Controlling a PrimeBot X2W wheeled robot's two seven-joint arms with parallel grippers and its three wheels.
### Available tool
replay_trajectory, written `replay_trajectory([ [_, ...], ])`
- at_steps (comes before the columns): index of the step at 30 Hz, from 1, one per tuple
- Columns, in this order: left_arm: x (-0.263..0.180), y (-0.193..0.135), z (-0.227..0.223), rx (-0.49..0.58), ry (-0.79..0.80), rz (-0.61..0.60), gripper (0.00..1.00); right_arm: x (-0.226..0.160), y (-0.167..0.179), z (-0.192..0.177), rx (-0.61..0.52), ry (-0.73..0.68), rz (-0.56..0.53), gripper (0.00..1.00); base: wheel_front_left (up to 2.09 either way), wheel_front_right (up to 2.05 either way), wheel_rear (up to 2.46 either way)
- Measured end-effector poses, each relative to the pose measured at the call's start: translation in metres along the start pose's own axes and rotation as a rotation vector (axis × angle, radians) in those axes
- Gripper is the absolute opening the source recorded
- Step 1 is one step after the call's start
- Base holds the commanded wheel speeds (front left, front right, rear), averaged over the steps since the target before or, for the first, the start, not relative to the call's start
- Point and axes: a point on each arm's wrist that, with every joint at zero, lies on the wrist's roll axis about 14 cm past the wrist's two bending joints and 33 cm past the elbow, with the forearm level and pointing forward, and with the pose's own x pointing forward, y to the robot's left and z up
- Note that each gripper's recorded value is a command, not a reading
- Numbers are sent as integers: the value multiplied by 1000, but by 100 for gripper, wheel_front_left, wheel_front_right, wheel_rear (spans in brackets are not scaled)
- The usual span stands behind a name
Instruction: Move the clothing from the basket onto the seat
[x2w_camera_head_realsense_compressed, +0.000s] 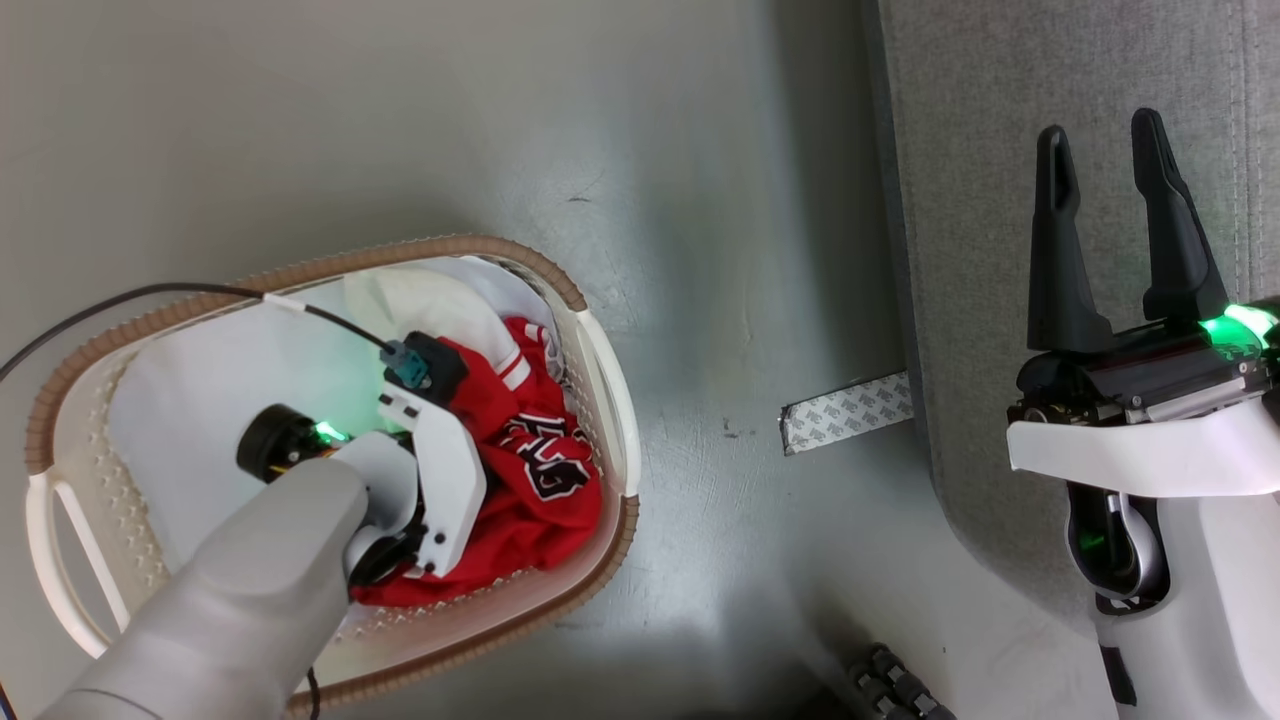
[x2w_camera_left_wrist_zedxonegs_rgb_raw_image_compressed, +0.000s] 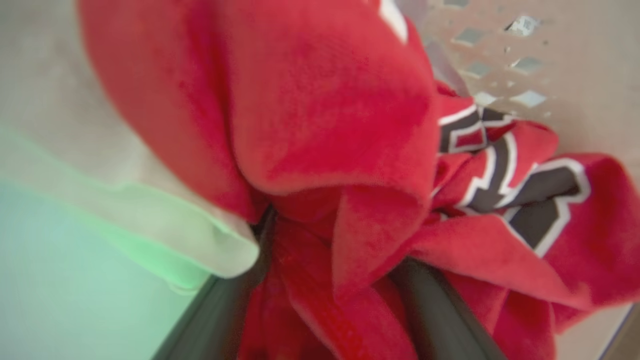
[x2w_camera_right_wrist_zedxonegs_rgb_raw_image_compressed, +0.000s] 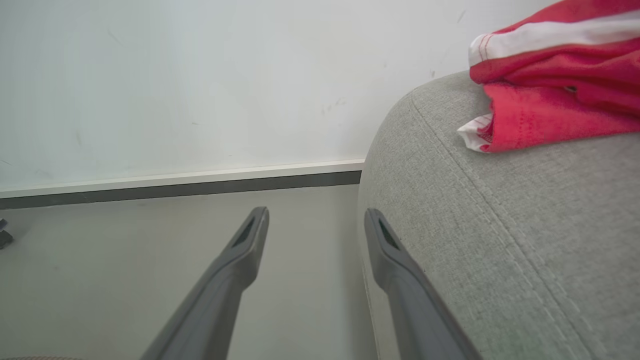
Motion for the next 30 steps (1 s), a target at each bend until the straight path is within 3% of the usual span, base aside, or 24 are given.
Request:
replay_trajectory([
  [5, 3, 1, -1, -8, 2, -1, 100, 3, 3, -2, 1, 2, 10, 100, 0, 0, 0],
  [7, 4, 1, -2, -12, 6, -1, 87, 3, 4, -2, 2, 3, 13, 100, 0, 0, 0],
  [8, 3, 2, 0, -23, 0, 0, 74, 4, 5, -2, 4, -1, 16, 100, 0, 0, 0],
  [9, 3, 3, 1, -33, -9, 2, 49, 5, 5, -1, 5, -4, 18, 100, 0, 0, 0],
  [10, 2, 4, 2, -38, -15, 4, 30, 6, 6, -1, 7, -7, 20, 100, 0, 0, 0],
  [11, 1, 4, 3, -40, -21, 5, 0, 6, 7, -1, 9, -8, 21, 100, 0, 0, 0],
  [18, -13, 0, 16, -50, -85, 11, 0, 7, 10, 13, 9, -41, 26, 100, 0, 0, 0],
  [30, -75, -36, 50, -16, -288, 21, 0, -10, 25, 82, -5, -181, 54, 100, 0, 0, 0],
])
